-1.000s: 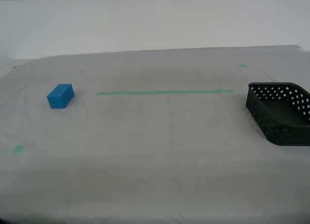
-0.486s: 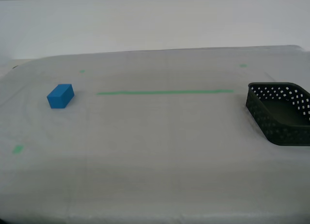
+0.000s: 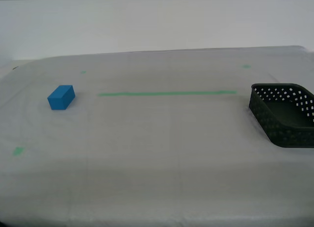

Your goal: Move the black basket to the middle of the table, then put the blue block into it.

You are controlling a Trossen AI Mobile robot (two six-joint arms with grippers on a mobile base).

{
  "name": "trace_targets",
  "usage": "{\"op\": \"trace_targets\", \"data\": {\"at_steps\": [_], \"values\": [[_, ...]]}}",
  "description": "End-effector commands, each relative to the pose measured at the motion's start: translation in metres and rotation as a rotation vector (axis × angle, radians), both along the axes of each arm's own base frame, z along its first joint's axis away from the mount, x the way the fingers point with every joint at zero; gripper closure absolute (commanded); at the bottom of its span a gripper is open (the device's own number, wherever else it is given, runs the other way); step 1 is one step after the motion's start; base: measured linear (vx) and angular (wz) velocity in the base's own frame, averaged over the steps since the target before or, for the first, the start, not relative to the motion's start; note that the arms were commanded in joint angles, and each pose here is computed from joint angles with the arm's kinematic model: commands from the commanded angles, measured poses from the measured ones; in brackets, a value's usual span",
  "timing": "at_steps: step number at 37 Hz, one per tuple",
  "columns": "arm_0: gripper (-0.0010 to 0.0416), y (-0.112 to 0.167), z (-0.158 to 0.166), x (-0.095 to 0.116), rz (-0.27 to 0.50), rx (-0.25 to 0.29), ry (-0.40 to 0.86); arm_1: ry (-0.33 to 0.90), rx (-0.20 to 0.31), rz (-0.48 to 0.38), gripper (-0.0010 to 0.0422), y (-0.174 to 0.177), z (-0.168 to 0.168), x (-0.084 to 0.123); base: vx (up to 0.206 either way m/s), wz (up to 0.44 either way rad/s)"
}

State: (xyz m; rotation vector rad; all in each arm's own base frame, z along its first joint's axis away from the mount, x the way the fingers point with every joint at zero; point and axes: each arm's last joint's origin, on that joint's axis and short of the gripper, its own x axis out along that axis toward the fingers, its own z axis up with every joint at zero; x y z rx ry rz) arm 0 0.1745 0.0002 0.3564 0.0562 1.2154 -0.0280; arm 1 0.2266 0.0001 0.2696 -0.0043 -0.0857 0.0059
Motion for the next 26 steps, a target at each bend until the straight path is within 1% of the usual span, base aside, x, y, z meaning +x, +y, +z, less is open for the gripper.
{"op": "trace_targets", "data": {"at_steps": [1, 6, 10, 19, 26], "values": [[0.0406, 0.000, -0.002, 0.004, -0.011, 0.009, 0.022, -0.005, 0.001, 0.001, 0.0412, 0.000, 0.001, 0.000, 0.000, 0.000], [0.0406, -0.001, -0.010, 0.009, -0.018, 0.009, 0.109, -0.005, 0.001, 0.000, 0.0412, 0.000, 0.001, 0.000, 0.000, 0.000], [0.0406, -0.003, -0.018, 0.017, -0.029, 0.010, 0.185, -0.005, 0.001, 0.001, 0.0412, 0.000, 0.001, 0.000, 0.000, 0.000], [0.0406, -0.006, -0.033, 0.037, -0.038, 0.011, 0.266, -0.005, 0.001, 0.001, 0.0412, 0.000, 0.001, 0.000, 0.000, 0.000], [0.0406, -0.011, -0.044, 0.050, -0.038, 0.006, 0.299, -0.005, 0.001, 0.001, 0.0412, 0.000, 0.001, 0.000, 0.000, 0.000]]}}
